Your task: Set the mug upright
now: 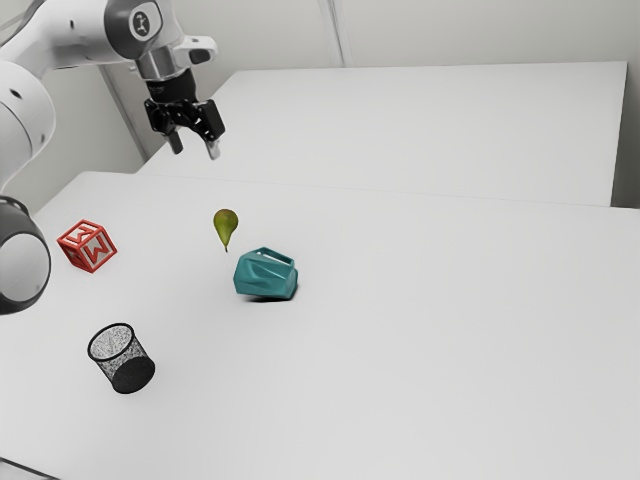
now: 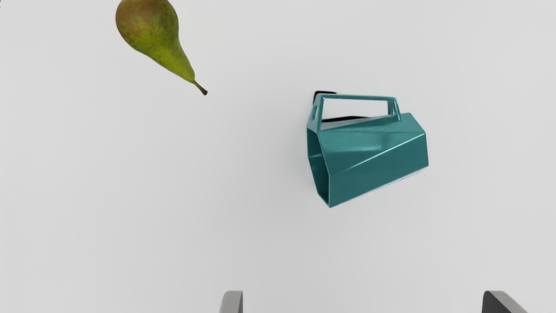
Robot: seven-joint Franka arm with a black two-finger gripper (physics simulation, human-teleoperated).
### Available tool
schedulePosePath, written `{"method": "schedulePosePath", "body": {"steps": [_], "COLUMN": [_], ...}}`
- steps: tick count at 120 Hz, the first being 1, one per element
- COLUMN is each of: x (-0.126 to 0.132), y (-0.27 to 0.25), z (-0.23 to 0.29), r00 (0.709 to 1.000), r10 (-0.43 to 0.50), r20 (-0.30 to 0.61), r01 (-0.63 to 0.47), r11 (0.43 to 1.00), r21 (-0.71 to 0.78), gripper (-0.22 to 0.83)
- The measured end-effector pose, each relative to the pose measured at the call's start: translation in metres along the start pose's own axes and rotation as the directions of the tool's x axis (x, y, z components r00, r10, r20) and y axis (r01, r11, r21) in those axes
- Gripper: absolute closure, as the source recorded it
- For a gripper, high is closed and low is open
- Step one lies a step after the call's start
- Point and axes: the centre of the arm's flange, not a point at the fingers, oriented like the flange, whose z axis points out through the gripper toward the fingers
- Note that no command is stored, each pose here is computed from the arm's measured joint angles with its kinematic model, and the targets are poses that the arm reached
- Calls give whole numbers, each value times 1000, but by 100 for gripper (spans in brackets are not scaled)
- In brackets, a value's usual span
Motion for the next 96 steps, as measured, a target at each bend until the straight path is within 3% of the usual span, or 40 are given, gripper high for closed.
{"method": "schedulePosePath", "body": {"steps": [33, 51, 67, 96], "x": [-4, -41, -65, -62], "y": [-4, -46, -86, -109], "z": [10, 69, 119, 198], "r00": [1000, 995, 984, 972], "r10": [3, -85, -167, -232], "r20": [-1, 54, 69, 36], "r01": [-3, 91, 179, 219], "r11": [999, 989, 953, 842], "r21": [-37, -115, -245, -493], "gripper": [0, 0, 0, 0]}}
